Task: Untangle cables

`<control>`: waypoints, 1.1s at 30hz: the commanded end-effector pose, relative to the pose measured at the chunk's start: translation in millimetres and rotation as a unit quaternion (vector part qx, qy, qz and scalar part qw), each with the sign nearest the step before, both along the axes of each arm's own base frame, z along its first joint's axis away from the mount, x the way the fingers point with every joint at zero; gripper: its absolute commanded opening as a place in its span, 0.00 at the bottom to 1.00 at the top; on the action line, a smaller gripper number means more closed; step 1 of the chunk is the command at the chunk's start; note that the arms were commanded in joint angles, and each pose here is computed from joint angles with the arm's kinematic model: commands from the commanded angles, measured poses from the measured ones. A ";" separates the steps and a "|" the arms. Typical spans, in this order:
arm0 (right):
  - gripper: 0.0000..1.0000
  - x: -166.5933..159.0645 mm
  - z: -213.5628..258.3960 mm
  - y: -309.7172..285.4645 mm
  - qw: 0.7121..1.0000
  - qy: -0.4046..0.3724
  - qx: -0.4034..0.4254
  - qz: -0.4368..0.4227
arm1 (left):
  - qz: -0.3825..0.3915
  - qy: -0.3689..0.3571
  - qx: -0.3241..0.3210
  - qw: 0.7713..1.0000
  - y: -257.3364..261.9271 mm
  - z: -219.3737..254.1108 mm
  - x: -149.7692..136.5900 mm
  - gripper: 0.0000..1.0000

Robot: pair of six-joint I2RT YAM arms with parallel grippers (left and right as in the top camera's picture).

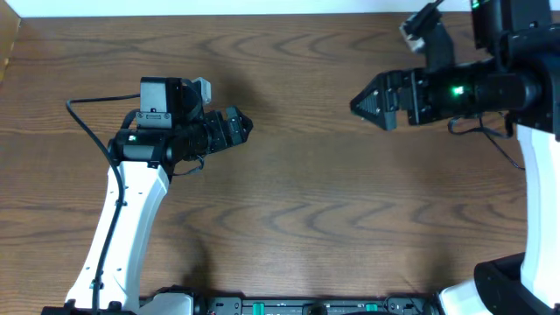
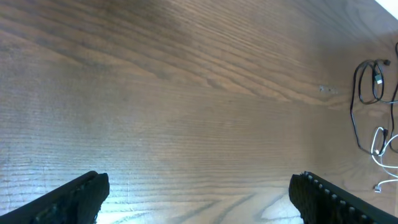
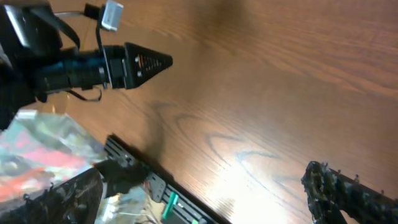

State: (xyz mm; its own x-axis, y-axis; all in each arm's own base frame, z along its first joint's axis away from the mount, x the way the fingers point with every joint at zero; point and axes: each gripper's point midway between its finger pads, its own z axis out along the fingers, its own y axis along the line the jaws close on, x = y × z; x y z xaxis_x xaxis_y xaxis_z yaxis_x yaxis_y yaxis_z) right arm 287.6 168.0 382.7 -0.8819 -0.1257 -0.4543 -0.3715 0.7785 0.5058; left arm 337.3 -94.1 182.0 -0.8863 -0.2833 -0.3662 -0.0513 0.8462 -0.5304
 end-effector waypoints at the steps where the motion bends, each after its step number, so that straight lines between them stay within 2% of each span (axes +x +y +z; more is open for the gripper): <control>1: 0.99 1.6 -5.5 -3.3 0.999 -0.018 -0.040 0.003 | 0.001 0.003 0.008 1.000 3.1 -4.5 -0.6 0.98; 4: 0.99 1.6 -9.7 -6.7 0.998 -0.022 -0.063 0.000 | 0.001 0.003 0.008 1.000 3.1 -4.5 -0.6 0.98; 13: 0.99 -7.0 -11.9 8.8 0.984 -0.090 -0.111 0.106 | 0.001 0.003 0.008 1.000 3.0 -4.5 -0.6 0.98; 19: 0.99 10.0 -2.6 -5.0 0.969 -0.155 -0.178 0.071 | 0.001 0.003 0.008 1.000 3.1 -4.5 -0.6 0.98; 24: 0.99 28.0 6.5 -2.8 0.941 -0.266 -0.185 0.099 | 0.001 0.003 0.008 1.000 3.1 -4.5 -0.6 0.98; 29: 0.99 40.3 -21.3 -23.6 0.924 -0.332 -0.182 0.057 | 0.001 0.003 0.008 1.000 3.1 -4.5 -0.6 0.98; 33: 0.99 34.4 -52.0 -40.9 0.912 -0.372 -0.169 0.026 | 0.001 0.003 0.008 1.000 3.1 -4.5 -0.6 0.98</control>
